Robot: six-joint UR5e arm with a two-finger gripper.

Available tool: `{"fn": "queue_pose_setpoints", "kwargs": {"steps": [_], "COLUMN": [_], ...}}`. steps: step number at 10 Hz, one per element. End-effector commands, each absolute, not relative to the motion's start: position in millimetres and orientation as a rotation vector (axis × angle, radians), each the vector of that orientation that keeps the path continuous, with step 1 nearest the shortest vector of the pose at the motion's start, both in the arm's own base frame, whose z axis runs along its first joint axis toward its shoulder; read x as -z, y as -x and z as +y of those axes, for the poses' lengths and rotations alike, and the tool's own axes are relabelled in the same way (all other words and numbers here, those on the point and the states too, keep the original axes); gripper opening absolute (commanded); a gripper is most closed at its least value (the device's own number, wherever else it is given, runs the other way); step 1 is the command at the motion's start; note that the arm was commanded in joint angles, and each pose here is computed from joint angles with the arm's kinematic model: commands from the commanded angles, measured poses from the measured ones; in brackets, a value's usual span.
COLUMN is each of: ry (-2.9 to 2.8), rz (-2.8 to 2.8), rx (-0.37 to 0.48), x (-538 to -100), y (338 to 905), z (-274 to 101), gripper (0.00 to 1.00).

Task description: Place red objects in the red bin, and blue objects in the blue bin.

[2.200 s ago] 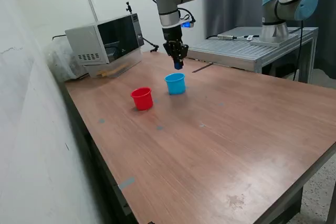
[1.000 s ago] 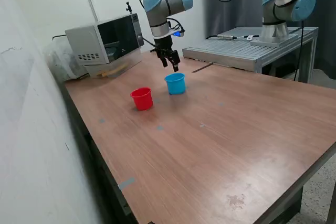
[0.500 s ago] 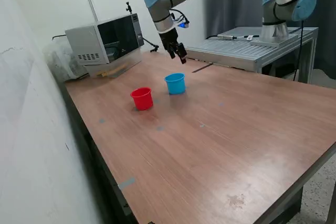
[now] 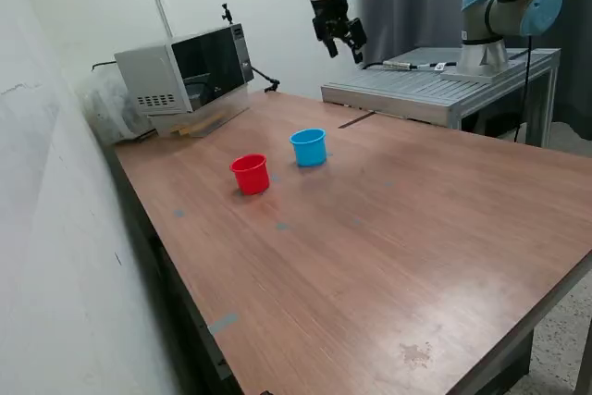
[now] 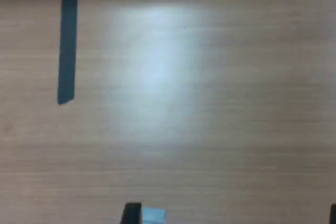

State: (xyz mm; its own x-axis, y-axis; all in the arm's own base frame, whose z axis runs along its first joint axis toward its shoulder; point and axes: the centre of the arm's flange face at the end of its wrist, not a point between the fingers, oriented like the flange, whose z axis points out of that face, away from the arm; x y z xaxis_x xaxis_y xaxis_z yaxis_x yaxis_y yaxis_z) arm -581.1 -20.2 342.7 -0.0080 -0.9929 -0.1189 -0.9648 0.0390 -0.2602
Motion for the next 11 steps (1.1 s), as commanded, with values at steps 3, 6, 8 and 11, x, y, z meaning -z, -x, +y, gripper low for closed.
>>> {"fn": "queue_pose_setpoints", "kwargs": {"steps": [3, 6, 8, 11], "ry": [2.125, 2.101, 2.133, 2.103], "rz": [2.104, 2.029, 2.018, 1.973], "rx": [0.117, 0.220, 0.193, 0.269], "x": [-416, -410, -419, -431], "y": [500, 457, 423, 379], "z": [-74, -89, -100, -105], "gripper": [1.00, 1.00, 1.00, 1.00]}}
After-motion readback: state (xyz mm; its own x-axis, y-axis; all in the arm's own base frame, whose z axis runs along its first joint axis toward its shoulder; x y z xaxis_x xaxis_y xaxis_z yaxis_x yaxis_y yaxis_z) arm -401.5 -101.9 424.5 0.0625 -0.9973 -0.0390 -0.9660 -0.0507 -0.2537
